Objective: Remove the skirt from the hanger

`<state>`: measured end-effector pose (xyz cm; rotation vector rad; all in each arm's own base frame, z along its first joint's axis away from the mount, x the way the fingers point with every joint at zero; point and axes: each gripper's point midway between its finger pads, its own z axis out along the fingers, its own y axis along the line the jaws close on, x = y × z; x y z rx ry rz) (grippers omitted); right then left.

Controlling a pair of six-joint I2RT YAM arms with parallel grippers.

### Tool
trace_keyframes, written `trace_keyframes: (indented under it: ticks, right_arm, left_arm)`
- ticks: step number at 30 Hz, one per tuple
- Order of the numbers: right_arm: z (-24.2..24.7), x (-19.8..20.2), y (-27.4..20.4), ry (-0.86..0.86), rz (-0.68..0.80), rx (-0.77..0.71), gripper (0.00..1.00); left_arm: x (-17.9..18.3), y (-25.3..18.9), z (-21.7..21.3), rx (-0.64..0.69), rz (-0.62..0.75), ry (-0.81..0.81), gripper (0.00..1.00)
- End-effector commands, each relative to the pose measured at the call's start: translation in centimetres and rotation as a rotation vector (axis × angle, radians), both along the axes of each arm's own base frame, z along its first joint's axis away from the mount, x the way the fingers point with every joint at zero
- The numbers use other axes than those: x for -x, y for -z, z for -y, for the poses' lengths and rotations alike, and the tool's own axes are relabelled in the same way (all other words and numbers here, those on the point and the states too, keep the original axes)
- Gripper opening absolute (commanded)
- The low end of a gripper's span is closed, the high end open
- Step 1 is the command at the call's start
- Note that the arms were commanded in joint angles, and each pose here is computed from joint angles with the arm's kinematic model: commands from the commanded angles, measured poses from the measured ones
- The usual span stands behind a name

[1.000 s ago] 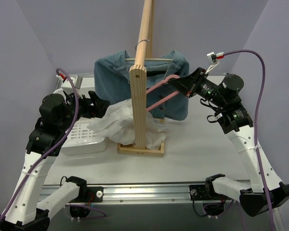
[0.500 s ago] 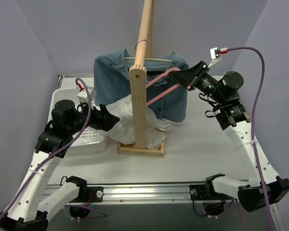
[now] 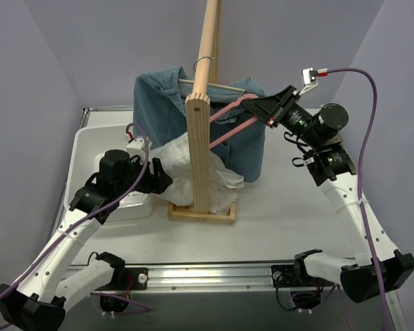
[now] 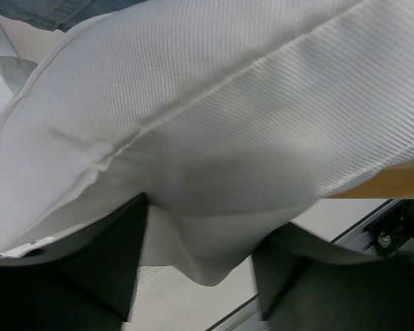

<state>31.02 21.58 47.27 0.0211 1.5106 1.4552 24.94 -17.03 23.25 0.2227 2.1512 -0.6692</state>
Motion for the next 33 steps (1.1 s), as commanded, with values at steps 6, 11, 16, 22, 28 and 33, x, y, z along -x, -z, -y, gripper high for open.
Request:
trace_keyframes:
  ticks: [6, 11, 16, 22, 28, 33]
  right_arm:
    - [1.5, 1.6, -5.4, 0.056, 0.16, -0.038, 0.0]
    - [2.1, 1.0, -4.1, 0.104, 0.138, 0.084, 0.0]
    - [4.0, 1.0, -0.9, 0.194, 0.076, 0.3, 0.0]
    - [5.6, 3.0, 2.0, 0.217, 0.089, 0.453, 0.0]
    - [5.3, 4.2, 5.2, 0.163, 0.063, 0.488, 0.0]
    - [4.2, 4.3, 5.9, 0.074, 0.12, 0.526, 0.0]
  left_arm:
    - [-1.0, -2.0, -2.1, -0.042, 0.08, -0.117, 0.16]
    - [-1.0, -3.3, -2.1, -0.044, 0.086, -0.113, 0.02]
    - [-2.5, -6.5, -3.9, -0.07, 0.164, -0.215, 0.02]
    - [-4.6, -11.3, -4.7, -0.003, 0.251, -0.299, 0.02]
    - [-5.2, -16.1, -5.3, 0.014, 0.352, -0.322, 0.02]
    - [-4.1, -15.4, -4.1, 0.069, 0.343, -0.258, 0.02]
